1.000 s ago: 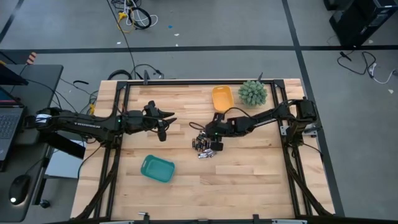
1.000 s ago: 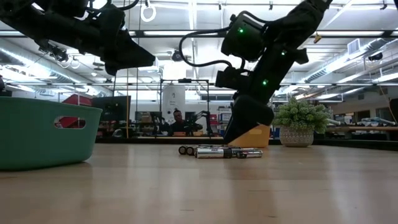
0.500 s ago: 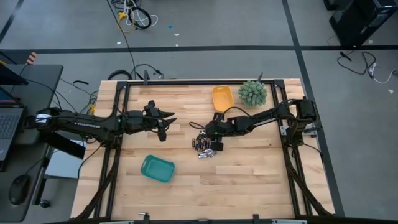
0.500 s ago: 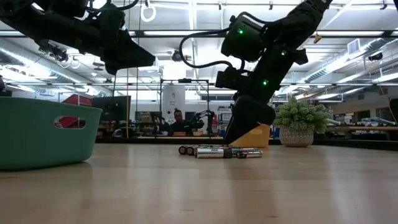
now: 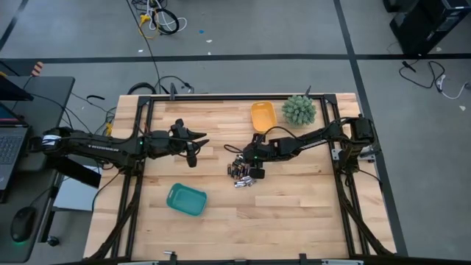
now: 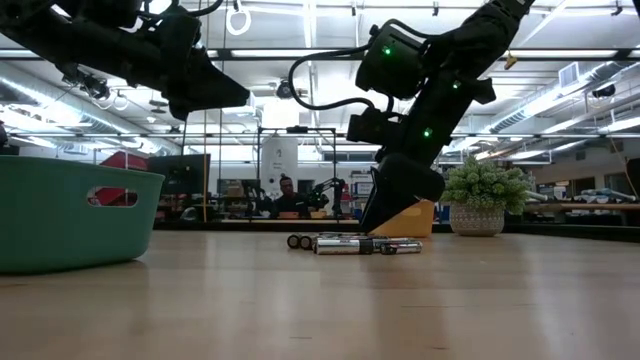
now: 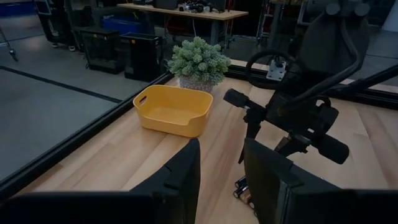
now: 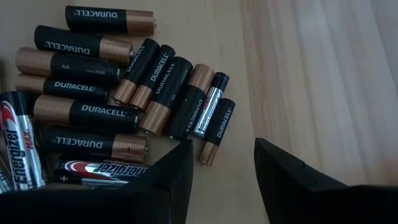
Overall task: Sort batteries
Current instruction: Put the black battery into the yellow bin
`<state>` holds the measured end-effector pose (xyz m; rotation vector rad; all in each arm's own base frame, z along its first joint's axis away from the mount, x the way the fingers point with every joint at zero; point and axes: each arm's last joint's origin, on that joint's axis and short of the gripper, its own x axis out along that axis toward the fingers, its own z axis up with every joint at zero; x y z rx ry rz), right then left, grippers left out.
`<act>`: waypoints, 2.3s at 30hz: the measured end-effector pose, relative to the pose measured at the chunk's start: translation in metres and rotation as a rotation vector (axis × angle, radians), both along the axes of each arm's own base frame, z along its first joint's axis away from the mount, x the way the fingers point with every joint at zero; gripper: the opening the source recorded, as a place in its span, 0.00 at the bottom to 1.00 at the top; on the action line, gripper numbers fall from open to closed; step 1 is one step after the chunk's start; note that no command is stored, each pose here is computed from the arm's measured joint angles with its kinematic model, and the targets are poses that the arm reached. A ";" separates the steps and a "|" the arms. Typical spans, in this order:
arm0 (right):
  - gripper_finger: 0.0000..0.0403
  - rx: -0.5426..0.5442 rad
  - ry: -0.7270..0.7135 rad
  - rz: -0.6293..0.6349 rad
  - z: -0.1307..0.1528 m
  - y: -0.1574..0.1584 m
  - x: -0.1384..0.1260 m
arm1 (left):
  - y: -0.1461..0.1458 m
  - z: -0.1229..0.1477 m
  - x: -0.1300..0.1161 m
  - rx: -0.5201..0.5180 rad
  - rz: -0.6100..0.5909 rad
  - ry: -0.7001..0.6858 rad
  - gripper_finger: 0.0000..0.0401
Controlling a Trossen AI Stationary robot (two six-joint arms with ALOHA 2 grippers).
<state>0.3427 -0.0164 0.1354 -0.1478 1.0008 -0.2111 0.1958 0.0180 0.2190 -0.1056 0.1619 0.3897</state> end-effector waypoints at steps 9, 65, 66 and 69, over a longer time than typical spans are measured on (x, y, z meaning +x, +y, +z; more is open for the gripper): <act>0.39 -0.002 0.000 0.002 0.000 0.000 0.000 | 0.000 0.000 0.000 0.000 0.000 0.000 0.30; 0.39 -0.023 -0.035 0.004 0.002 -0.004 0.003 | 0.000 0.003 0.000 -0.003 0.001 -0.031 0.30; 0.39 -0.025 -0.034 0.006 0.002 -0.004 0.003 | 0.000 0.003 0.000 -0.004 0.001 -0.031 0.30; 0.39 -0.027 -0.034 0.006 0.002 -0.005 0.003 | 0.000 0.002 0.000 -0.004 0.002 -0.025 0.30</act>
